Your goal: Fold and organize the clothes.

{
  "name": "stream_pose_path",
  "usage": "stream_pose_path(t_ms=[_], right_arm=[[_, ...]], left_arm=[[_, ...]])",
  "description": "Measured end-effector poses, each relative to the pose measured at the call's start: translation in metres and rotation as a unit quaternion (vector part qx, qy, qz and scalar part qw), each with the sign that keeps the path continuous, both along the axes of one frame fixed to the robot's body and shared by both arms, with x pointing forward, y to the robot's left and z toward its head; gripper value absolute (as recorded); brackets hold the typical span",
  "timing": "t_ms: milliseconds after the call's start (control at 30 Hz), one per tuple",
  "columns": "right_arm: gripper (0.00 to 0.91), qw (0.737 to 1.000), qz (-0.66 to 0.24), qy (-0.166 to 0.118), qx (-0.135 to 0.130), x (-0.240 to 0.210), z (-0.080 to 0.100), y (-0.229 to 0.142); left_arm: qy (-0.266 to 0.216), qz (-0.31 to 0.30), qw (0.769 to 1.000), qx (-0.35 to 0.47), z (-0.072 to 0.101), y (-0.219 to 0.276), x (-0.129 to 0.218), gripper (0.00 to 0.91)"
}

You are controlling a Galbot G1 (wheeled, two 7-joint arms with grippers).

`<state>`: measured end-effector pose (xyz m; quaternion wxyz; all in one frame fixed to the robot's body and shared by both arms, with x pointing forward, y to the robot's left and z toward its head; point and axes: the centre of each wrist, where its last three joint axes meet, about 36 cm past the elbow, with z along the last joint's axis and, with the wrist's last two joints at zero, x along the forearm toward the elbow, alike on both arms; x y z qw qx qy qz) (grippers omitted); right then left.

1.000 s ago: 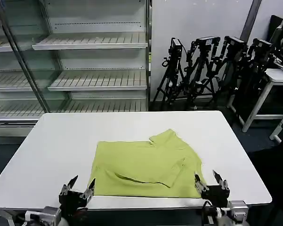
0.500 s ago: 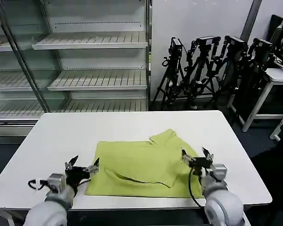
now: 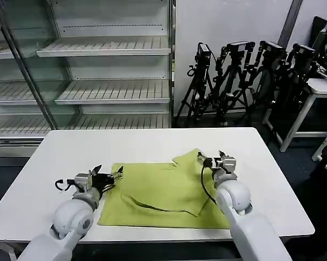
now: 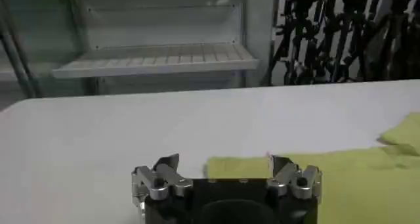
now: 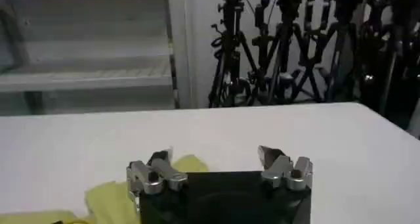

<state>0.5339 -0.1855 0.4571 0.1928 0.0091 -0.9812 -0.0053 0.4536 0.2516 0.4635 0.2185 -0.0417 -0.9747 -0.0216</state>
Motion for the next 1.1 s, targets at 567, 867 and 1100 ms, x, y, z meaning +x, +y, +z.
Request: stream_pose_path(t_ms=[567,867,1100], right_arm=[[0.312,0.999,-0.002,0.050,0.001,0.045,-0.026,0.016],[0.000,0.998,0.003,0.058,0.001,0.045,-0.032,0.016],[0.000,0.998,0.011,0.061,0.005,0.043,-0.035,0.017]], left_arm=[[0.037,0.004,0.999,-0.003,-0.022,-0.002,0.050,0.050],[0.046,0.000,0.999,-0.007,-0.029,0.000,0.050,0.050],[0.047,-0.001,0.999,-0.013,-0.030,0.000,0.044,0.050]])
